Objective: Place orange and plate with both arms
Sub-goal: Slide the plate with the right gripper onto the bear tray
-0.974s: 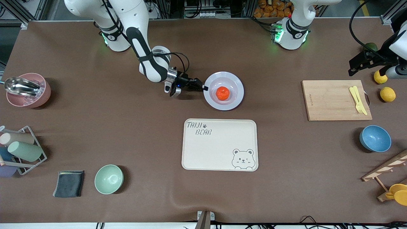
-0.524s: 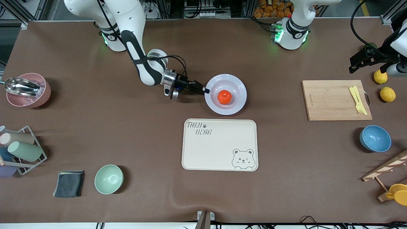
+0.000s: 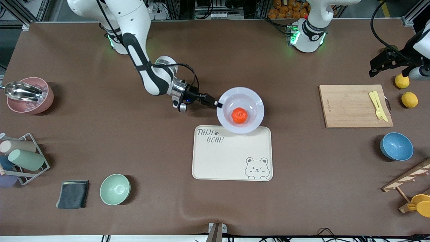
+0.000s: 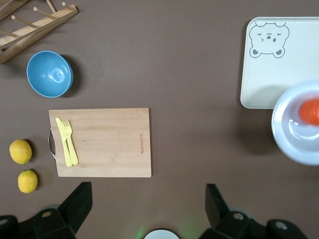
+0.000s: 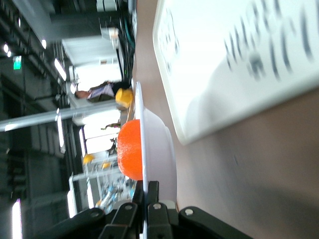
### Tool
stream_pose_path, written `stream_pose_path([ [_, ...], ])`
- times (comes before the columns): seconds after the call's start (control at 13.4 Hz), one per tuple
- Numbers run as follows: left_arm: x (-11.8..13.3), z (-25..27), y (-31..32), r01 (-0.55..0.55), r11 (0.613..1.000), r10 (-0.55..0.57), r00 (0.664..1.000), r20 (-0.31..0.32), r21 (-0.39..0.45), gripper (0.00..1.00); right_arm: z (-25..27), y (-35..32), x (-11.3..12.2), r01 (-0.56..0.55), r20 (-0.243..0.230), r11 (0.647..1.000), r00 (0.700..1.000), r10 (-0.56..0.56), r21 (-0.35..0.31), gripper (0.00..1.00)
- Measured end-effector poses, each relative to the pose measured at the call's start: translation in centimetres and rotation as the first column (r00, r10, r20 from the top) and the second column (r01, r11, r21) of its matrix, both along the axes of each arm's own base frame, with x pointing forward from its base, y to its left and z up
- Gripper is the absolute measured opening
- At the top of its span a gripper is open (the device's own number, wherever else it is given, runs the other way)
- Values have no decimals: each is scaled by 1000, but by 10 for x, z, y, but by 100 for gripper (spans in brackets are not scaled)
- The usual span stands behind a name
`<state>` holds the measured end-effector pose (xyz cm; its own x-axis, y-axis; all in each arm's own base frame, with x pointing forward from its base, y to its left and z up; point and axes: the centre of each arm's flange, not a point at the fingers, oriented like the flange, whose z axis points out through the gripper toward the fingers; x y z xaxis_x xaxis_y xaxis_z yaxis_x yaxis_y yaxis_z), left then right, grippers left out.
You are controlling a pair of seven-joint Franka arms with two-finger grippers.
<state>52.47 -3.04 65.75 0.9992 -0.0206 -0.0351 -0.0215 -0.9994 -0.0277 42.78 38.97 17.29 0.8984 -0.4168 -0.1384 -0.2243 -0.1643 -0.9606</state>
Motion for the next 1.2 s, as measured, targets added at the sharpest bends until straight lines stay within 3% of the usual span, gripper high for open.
stream_pose_path([
  [0.22,0,1,0,0,1000,0,1000,1,0,100,11,10,42,61,12,997,998,-60,-44,4],
  [0.52,0,1,-3,6,1000,-6,1000,2,-1,100,-34,11,79,95,10,989,995,-94,-109,4],
  [0.9,0,1,-5,10,1000,-10,1000,3,-1,100,-38,-1,103,129,24,980,992,-127,-152,5],
  [0.97,0,1,-6,10,1000,-10,1000,3,-1,100,-38,-5,106,135,25,979,991,-133,-153,10],
  [1.2,0,1,-6,11,1000,-11,1000,3,-1,100,-39,-8,106,141,21,976,990,-140,-167,42],
])
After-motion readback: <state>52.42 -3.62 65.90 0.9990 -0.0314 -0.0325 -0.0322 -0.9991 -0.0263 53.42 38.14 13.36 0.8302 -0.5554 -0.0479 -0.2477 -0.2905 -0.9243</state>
